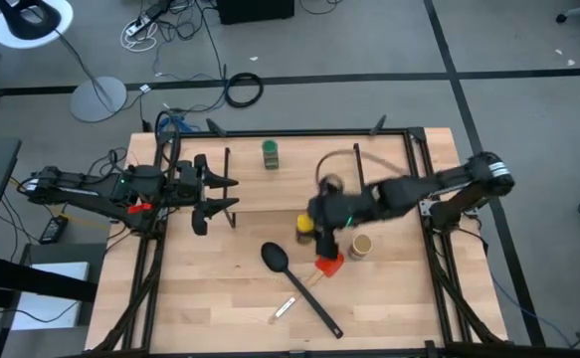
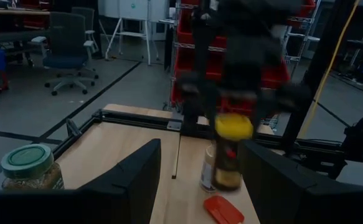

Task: Shelf spices
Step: Remove the yellow seasoning bottle from the shelf, then remove the green seasoning bottle from the shelf, then put the yellow seasoning bottle on the shelf

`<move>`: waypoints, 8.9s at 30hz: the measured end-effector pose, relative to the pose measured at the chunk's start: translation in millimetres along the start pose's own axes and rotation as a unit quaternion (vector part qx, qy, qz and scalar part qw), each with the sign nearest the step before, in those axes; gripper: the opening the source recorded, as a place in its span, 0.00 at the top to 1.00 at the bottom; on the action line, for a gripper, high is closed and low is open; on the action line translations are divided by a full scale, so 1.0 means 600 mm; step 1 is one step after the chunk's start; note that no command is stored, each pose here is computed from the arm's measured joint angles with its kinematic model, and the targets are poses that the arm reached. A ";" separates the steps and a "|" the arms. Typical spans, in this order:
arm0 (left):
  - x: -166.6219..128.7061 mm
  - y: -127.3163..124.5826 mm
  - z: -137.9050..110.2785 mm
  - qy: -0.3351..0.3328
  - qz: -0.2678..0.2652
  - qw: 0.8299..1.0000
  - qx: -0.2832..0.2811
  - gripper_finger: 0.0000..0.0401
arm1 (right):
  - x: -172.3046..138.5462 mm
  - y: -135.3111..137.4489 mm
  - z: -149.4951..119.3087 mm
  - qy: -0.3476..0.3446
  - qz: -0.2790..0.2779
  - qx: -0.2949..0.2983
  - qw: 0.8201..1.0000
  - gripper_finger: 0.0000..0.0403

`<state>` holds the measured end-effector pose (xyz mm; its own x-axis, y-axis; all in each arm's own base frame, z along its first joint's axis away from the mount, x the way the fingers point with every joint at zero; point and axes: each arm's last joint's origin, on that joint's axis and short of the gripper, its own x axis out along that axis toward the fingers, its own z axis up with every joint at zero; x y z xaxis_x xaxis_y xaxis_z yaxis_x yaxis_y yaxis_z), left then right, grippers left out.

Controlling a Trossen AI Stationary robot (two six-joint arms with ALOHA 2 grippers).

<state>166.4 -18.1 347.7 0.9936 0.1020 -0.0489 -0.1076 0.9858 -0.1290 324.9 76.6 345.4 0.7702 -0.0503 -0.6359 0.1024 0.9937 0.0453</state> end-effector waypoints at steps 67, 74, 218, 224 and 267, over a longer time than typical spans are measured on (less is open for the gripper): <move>0.121 0.064 0.095 0.219 0.260 0.923 0.183 0.07 | -0.194 0.021 0.019 -0.197 -0.146 -0.123 0.961 0.18; 0.184 0.120 0.091 0.303 0.224 0.914 0.154 0.08 | -0.232 0.019 0.027 -0.242 -0.138 -0.141 0.950 0.19; 0.109 -0.127 -0.226 0.402 0.054 0.914 -0.006 0.26 | -0.247 0.017 0.033 -0.260 -0.150 -0.205 0.932 0.28; 0.114 -0.137 -0.178 0.398 0.059 0.915 0.019 0.26 | -0.246 0.020 0.032 -0.262 -0.125 -0.211 0.933 0.28; 0.295 -0.124 -0.196 0.283 -0.016 0.950 0.131 0.16 | -0.249 0.031 0.030 -0.266 -0.108 -0.246 0.926 0.28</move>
<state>346.3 -88.7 232.3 0.8097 0.0569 -0.5842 0.0084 0.9941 0.1084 222.9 101.1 455.4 0.9797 -0.1660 -0.1127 0.0931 0.8735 -0.4779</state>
